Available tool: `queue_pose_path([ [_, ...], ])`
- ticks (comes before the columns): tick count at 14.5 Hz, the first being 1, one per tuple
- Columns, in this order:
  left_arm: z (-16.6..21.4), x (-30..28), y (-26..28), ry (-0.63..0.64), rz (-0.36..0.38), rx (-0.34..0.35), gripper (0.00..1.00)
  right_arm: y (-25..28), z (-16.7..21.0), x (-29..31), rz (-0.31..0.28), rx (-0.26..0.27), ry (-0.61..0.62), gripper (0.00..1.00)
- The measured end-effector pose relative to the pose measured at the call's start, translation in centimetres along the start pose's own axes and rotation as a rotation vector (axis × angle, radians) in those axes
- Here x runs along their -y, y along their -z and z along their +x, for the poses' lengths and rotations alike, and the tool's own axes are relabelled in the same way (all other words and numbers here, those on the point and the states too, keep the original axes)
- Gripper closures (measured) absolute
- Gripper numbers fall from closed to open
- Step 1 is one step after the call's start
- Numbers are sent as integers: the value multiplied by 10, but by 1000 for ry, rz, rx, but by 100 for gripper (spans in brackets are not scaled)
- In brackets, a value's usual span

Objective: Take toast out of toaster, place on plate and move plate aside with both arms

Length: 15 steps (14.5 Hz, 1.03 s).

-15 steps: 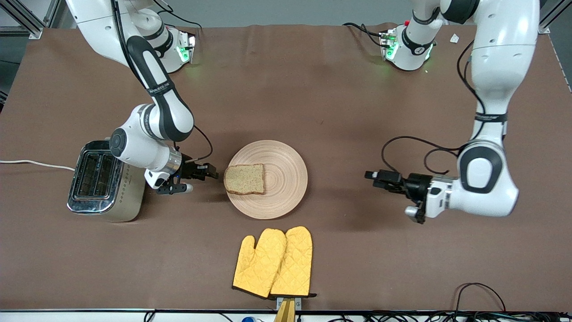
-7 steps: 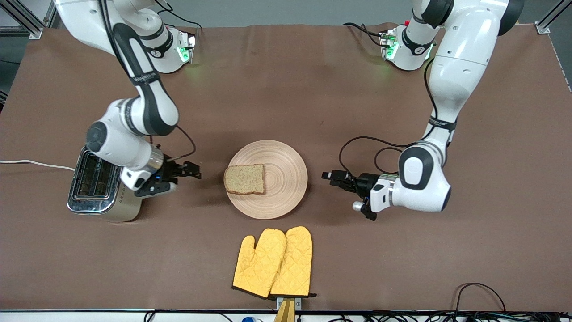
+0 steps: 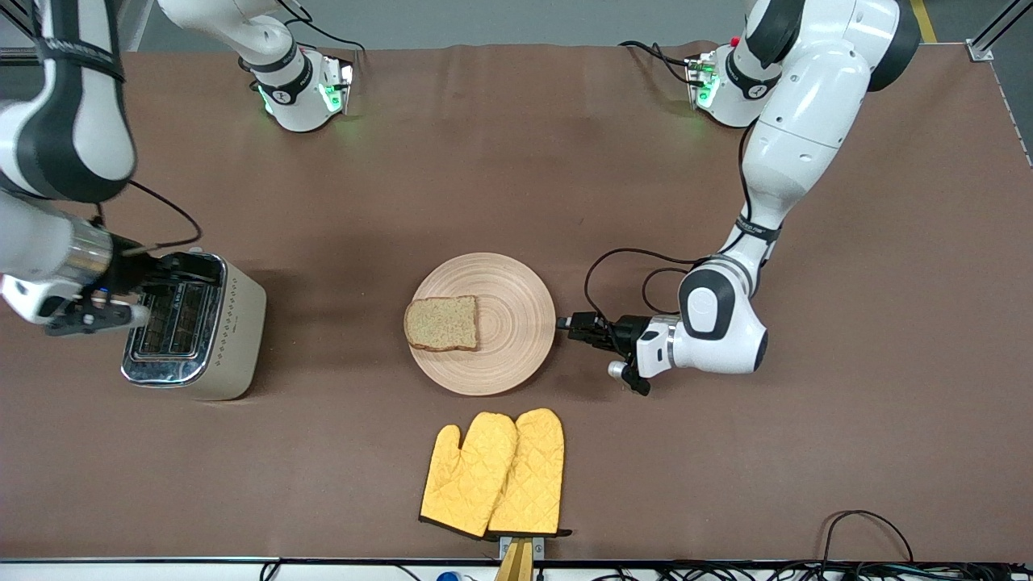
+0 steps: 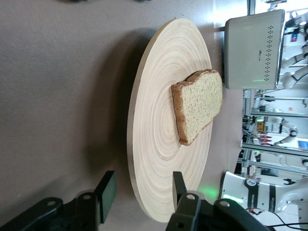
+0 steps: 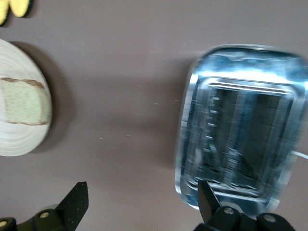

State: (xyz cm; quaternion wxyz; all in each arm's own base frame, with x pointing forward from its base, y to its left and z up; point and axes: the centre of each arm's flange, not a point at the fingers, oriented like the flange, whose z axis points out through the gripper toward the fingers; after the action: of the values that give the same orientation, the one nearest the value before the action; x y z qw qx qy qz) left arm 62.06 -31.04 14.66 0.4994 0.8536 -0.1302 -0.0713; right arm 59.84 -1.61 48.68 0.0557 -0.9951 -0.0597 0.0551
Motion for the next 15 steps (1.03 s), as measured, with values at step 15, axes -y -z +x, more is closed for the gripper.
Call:
queue_pose_path([
  [15, -12, 15, -47, 68, -32, -28, 75, 119, -36, -46, -129, -93, -202, 0],
])
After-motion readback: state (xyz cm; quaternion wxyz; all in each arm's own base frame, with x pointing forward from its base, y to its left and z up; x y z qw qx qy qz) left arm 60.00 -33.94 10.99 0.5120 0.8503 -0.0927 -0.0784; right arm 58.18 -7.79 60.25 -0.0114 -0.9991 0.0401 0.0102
